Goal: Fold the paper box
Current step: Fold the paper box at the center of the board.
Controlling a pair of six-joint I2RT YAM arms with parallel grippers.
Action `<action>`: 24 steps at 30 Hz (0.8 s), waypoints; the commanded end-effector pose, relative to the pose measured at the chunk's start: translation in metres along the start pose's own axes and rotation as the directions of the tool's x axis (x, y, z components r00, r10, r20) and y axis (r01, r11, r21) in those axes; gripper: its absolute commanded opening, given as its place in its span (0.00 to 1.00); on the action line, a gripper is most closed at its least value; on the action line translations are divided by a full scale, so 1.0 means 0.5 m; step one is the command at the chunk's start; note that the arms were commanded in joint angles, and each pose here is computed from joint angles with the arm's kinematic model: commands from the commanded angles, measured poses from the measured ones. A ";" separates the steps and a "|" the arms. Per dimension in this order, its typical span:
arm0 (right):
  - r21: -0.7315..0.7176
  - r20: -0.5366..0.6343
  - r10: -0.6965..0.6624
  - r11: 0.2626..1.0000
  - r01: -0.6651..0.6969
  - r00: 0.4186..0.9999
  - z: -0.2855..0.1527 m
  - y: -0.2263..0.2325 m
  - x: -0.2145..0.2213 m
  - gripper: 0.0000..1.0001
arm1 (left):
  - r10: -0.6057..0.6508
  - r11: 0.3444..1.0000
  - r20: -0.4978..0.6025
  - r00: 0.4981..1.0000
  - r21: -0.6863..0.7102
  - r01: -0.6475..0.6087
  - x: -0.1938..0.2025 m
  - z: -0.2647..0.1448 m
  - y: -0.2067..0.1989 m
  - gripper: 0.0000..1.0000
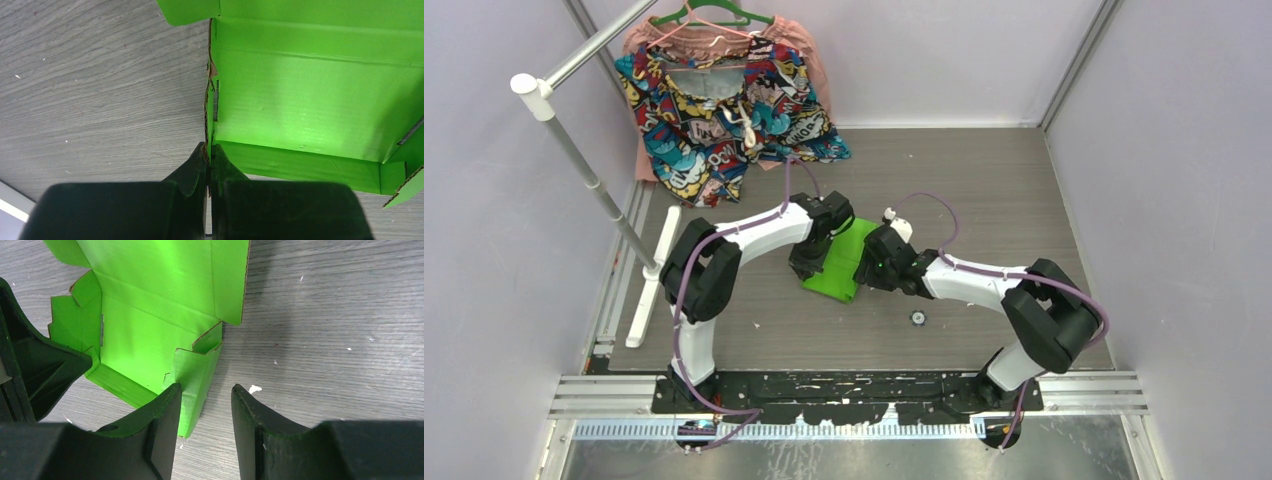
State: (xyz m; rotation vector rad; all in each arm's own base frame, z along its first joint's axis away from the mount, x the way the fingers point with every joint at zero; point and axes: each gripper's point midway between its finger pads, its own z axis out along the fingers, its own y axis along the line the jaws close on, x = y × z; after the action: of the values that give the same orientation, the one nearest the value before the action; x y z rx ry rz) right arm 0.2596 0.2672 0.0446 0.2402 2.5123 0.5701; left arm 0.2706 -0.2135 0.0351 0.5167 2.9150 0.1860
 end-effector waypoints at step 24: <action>0.008 0.031 -0.041 0.999 0.041 0.999 0.011 0.046 -0.019 0.43 | 0.023 1.000 0.001 1.000 0.010 -0.023 -0.010 -0.024 -0.022 0.00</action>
State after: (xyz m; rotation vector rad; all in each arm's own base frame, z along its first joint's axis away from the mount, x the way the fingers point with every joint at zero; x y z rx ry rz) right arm 0.2625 0.2784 0.0447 0.2136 2.5209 0.5437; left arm 0.2672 -0.2160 0.0367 0.5423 2.9266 0.2081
